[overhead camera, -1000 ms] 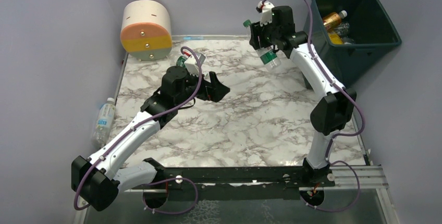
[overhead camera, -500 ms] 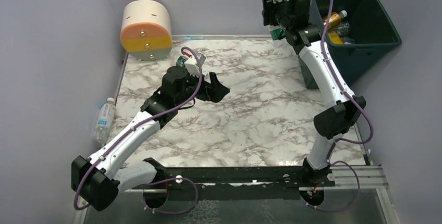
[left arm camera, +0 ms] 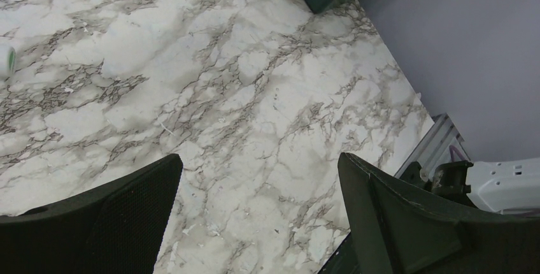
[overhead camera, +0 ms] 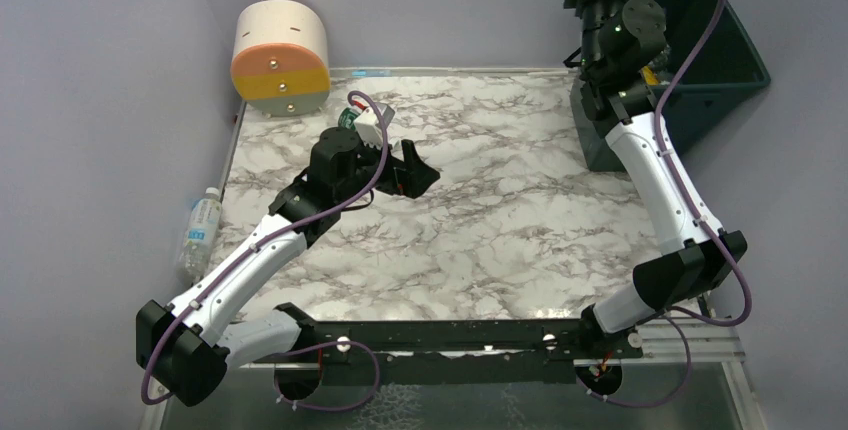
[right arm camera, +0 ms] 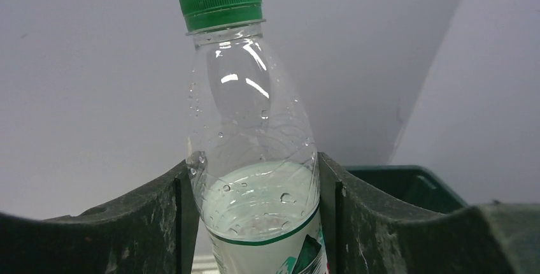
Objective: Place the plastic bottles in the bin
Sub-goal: Place the plastic bottle in the trash bin.
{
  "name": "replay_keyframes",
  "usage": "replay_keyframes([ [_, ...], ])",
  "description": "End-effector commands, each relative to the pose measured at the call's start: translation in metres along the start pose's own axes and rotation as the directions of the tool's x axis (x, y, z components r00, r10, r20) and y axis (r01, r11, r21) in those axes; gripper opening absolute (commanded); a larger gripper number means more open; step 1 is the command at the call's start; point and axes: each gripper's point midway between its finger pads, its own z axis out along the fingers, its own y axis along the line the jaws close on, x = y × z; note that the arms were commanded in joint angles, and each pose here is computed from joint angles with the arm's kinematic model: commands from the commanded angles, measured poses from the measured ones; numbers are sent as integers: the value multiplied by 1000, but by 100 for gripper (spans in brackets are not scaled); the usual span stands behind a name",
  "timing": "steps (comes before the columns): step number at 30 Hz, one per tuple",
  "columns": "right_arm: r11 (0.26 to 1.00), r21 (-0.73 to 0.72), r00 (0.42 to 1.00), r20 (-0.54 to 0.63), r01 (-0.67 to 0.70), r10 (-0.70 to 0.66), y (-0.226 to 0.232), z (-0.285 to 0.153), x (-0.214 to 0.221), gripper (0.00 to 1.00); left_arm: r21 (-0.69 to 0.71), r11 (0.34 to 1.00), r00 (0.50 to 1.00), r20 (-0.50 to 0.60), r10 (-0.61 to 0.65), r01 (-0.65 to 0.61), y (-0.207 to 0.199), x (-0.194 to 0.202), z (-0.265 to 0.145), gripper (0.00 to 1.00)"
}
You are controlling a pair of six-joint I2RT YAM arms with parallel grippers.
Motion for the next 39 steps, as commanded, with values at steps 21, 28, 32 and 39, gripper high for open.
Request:
replay_keyframes([
  [21,921,355,984,-13,-163,180,-165,39,62,63,12,1000,999,50,10,-10,-4,-12,-4,99],
  [28,913,364,971,-77,-186,229,-172,42,87,67,15,1000,999,52,8,-8,-5,-14,-3,99],
  [32,911,364,964,-101,-193,245,-172,43,96,76,12,1000,999,53,9,-9,-4,-14,-3,99],
  [39,910,348,958,-90,-227,273,-169,41,89,86,1,1000,999,44,9,-9,-1,-12,-2,99],
])
